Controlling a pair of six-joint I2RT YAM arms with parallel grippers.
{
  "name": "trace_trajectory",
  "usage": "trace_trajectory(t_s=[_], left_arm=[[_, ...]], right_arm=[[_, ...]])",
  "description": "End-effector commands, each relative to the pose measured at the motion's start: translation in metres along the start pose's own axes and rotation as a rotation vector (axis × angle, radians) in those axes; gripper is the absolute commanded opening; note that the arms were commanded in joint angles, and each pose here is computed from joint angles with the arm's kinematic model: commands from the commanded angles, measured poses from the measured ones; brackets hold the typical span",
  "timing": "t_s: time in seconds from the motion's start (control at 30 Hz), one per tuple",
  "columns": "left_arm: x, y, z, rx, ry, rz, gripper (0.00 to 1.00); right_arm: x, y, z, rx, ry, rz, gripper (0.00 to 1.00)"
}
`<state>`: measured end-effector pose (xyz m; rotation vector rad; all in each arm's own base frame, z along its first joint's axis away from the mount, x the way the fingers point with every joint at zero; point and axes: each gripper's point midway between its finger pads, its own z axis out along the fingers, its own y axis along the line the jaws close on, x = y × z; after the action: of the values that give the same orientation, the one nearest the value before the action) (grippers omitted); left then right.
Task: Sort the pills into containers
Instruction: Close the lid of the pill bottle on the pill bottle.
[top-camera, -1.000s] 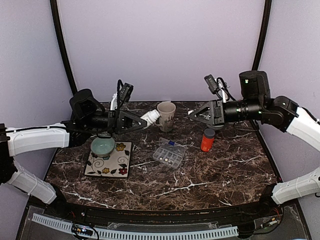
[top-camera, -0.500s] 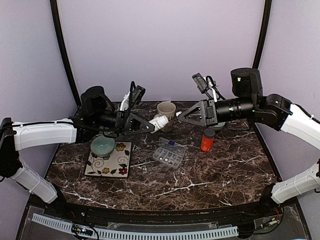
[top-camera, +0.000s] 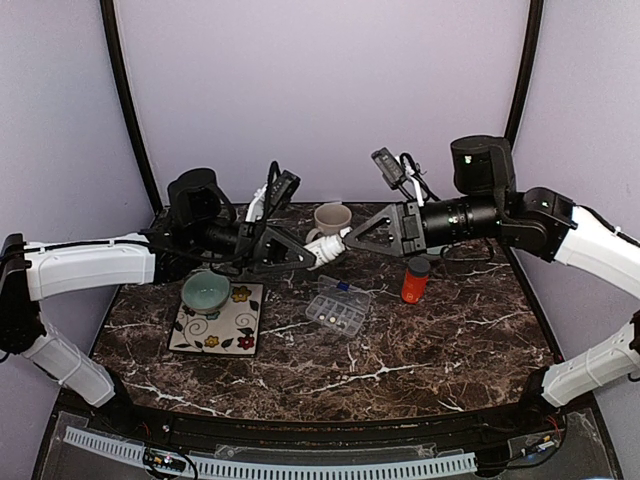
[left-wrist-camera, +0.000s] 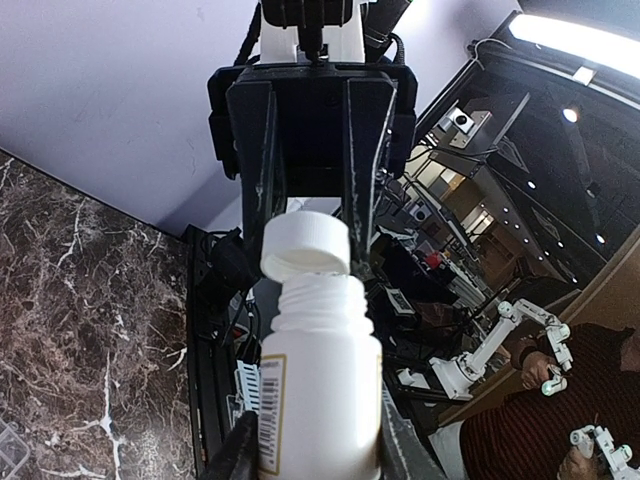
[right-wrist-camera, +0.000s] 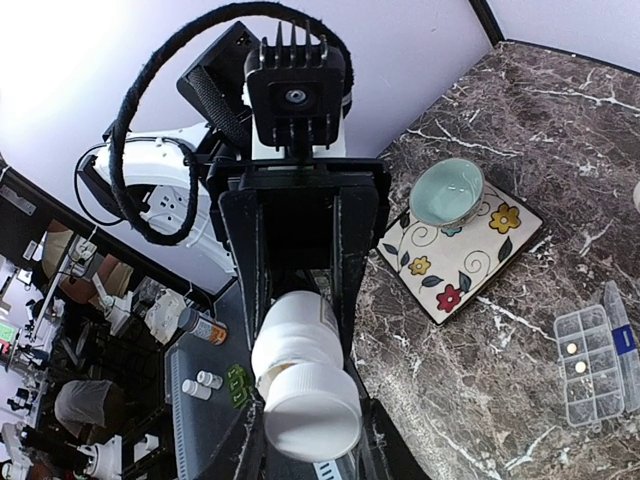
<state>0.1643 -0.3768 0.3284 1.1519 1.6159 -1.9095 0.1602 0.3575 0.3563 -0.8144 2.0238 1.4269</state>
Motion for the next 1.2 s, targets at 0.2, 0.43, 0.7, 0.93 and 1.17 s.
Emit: trace_trajectory(t_s=[0.2,0.43,0.7,0.93,1.17], left_arm=[[-0.008,-0.009,0.006,0.028,0.013,0.049,0.0],[-0.011,-0.009,0.007,0.033,0.013,0.059,0.0],[-0.019,-0.013,0.007,0.029,0.003,0.088,0.0],[-0.02,-0.015,0.006,0.023,0.0,0.096,0.0],[-0.022,-0.019,0.006,0.021,-0.005,0.101,0.0]], right_arm=[[-0.012,0.027,0.003,-0.075,-0.031,-0.041,0.08],[-0.008,0.026,0.008,-0.076,-0.013,-0.038,0.08],[-0.001,0.02,0.008,-0.058,-0.001,-0.032,0.08],[0.001,0.02,0.001,-0.043,-0.007,-0.032,0.08],[0.005,0.018,-0.001,-0.029,-0.005,-0.029,0.08]])
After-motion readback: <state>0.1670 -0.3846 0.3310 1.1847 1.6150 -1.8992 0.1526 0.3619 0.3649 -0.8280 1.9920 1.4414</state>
